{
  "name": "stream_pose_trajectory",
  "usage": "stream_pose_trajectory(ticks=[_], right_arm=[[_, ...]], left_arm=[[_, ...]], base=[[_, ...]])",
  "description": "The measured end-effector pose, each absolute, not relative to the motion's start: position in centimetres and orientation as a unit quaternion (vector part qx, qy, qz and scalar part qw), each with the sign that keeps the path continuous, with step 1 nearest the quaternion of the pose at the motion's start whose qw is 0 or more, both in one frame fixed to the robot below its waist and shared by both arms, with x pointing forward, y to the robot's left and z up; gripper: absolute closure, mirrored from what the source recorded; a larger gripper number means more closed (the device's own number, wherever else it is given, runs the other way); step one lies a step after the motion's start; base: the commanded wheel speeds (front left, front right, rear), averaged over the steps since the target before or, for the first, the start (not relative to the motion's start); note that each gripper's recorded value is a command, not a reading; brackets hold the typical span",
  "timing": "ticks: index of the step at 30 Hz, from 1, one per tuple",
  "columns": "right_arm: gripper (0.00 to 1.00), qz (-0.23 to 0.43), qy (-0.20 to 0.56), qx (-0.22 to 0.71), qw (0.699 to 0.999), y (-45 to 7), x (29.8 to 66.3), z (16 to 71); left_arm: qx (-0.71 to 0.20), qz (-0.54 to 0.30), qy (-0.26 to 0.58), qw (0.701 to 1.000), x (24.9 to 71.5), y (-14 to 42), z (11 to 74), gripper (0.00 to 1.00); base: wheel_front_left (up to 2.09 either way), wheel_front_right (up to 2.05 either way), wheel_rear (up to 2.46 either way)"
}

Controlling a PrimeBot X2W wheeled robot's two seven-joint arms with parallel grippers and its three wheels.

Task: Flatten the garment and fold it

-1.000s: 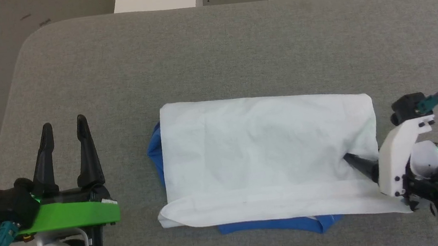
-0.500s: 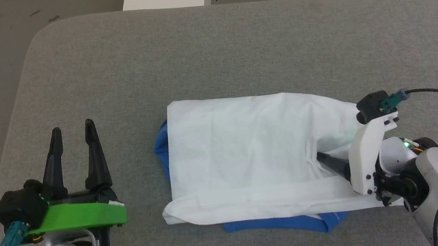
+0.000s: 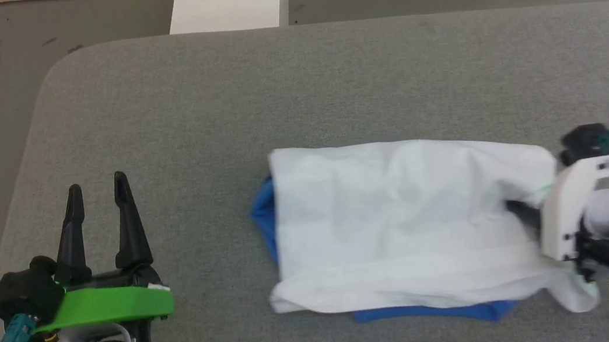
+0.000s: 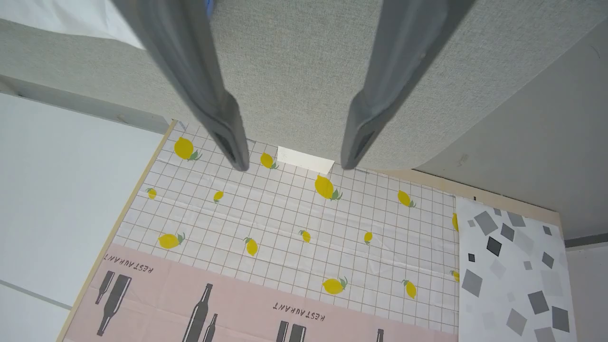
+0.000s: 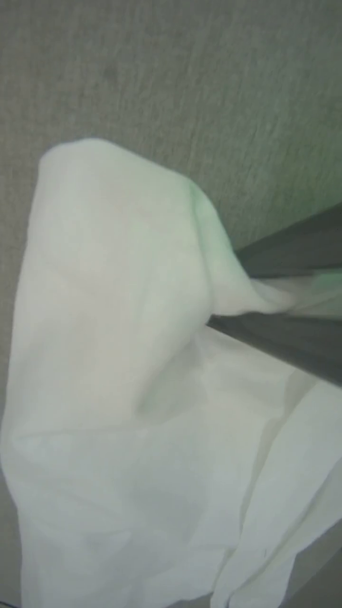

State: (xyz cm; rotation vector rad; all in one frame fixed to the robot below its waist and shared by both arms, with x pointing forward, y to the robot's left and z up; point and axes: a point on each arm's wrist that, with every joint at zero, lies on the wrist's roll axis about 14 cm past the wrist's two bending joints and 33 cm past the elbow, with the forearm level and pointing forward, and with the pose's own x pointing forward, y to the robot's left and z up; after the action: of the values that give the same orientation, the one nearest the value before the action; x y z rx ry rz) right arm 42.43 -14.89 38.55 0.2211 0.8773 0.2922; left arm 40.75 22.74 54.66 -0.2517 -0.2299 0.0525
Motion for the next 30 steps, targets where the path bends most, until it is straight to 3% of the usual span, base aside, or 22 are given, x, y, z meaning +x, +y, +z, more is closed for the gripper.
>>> stream_pose_trajectory(ticks=[8, 13, 25, 30], right_arm=[[1.00, 0.031, 0.432, 0.068, 0.899, -24.7, 42.2, 39.6], [1.00, 0.002, 0.442, 0.033, 0.897, -26.9, 42.1, 40.2], [1.00, 0.152, 0.441, -0.052, 0.883, -18.2, 41.5, 45.8], [1.00, 0.219, 0.435, -0.051, 0.872, -12.3, 41.3, 45.7]], left_arm=[[-0.128, 0.018, -0.109, 0.986, 40.8, 22.1, 54.3, 0.00], [-0.129, 0.017, -0.105, 0.986, 40.8, 22.0, 54.1, 0.00], [-0.125, 0.010, -0.108, 0.986, 40.2, 21.8, 54.5, 0.00], [-0.131, 0.009, -0.105, 0.986, 39.8, 21.7, 54.3, 0.00]], base=[[0.00, 0.00, 0.00], [0.00, 0.00, 0.00], [0.00, 0.00, 0.00], [0.00, 0.00, 0.00]])
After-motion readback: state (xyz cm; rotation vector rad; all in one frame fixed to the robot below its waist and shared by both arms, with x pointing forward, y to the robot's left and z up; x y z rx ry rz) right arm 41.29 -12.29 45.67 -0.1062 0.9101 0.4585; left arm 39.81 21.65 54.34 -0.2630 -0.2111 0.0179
